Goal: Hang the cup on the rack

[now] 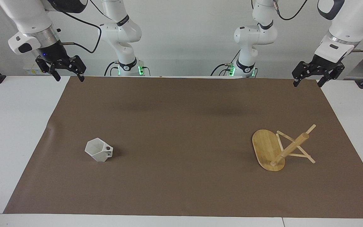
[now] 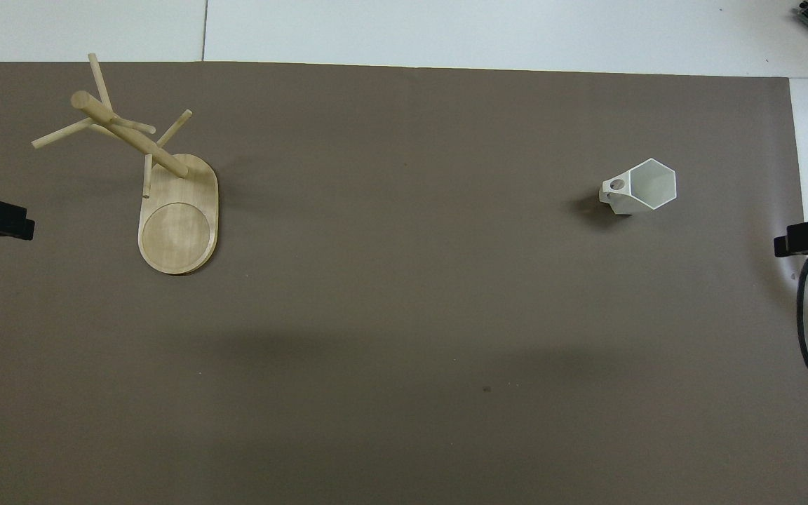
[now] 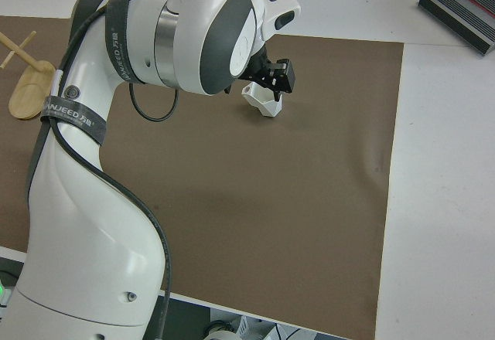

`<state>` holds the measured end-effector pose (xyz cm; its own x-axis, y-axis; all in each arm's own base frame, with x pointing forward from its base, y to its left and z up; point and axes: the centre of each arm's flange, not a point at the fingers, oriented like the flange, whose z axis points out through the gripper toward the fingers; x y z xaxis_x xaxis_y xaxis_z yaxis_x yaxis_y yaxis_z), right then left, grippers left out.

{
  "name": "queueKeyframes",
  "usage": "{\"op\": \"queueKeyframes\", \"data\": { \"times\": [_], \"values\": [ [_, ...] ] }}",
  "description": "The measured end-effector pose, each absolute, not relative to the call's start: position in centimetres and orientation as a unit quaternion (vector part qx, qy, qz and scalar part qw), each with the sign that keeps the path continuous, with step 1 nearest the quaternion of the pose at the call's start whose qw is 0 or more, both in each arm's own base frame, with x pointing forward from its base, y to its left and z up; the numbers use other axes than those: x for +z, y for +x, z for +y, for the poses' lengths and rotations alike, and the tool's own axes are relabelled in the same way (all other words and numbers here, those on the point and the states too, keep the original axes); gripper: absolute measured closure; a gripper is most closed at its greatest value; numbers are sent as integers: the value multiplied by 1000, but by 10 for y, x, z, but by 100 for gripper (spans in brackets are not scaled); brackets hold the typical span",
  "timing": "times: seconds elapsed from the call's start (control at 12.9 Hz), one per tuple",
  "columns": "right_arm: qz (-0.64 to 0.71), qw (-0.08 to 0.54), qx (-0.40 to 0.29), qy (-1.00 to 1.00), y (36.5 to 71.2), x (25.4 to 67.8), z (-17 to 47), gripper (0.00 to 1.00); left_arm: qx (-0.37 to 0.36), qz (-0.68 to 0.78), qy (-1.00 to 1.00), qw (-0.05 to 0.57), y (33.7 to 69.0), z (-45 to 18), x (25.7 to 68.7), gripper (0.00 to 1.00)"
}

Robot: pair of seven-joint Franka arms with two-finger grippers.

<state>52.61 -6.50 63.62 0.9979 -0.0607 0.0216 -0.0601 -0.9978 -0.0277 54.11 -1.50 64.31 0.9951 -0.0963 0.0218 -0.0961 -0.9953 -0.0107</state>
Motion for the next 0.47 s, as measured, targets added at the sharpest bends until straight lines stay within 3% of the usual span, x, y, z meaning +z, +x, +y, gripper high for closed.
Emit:
{"op": "queueKeyframes", "data": {
  "times": [0.47],
  "values": [
    [30,14,-8,-999,526,633,-65,0,-11,48,-999,5,541,-15,643,0]
  ]
}}
